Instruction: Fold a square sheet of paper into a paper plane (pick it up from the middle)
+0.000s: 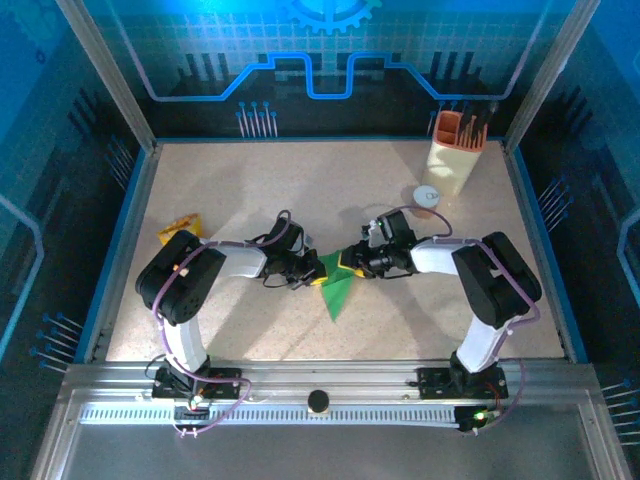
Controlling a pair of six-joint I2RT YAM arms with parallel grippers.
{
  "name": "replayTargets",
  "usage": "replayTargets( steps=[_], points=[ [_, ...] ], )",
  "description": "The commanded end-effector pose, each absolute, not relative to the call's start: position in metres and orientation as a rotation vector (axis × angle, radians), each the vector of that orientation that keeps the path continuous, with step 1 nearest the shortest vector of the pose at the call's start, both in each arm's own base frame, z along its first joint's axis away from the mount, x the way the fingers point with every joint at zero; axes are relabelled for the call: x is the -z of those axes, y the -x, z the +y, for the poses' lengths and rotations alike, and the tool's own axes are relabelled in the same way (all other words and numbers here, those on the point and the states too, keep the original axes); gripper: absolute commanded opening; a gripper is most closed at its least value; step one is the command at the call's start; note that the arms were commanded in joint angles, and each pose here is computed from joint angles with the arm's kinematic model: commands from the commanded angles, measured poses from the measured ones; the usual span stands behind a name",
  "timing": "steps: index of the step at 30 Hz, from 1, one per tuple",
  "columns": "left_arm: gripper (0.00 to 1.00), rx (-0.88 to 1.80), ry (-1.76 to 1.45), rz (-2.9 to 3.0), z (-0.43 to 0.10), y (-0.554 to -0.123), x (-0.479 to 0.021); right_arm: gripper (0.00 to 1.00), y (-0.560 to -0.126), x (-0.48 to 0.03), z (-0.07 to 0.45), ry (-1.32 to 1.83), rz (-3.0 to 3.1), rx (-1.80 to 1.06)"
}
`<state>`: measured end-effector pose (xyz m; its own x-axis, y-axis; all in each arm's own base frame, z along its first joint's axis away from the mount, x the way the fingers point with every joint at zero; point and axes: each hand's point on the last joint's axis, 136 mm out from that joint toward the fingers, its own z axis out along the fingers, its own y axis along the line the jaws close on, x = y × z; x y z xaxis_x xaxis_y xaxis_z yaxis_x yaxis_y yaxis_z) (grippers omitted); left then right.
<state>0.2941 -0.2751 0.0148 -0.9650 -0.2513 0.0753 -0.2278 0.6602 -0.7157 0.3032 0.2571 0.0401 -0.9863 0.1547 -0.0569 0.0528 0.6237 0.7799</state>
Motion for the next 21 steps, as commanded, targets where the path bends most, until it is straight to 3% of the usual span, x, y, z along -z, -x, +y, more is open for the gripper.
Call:
replayTargets(
  steps=[1,12,21],
  points=[
    [0.0,1.195,0.445,2.839,-0.269,-0.293,-0.014,0.39,-0.306,-0.044,0.258,-0.102,2.728,-1.368],
    [0.0,1.21,0.438,2.834,-0.271,-0.293,-0.016,0.25,-0.317,-0.043,0.265,0.003,2.758,-1.38],
    [0.0,1.238,0.411,2.813,-0.274,-0.295,-0.024,0.2,-0.313,-0.036,0.263,0.042,2.813,-1.349]
  ],
)
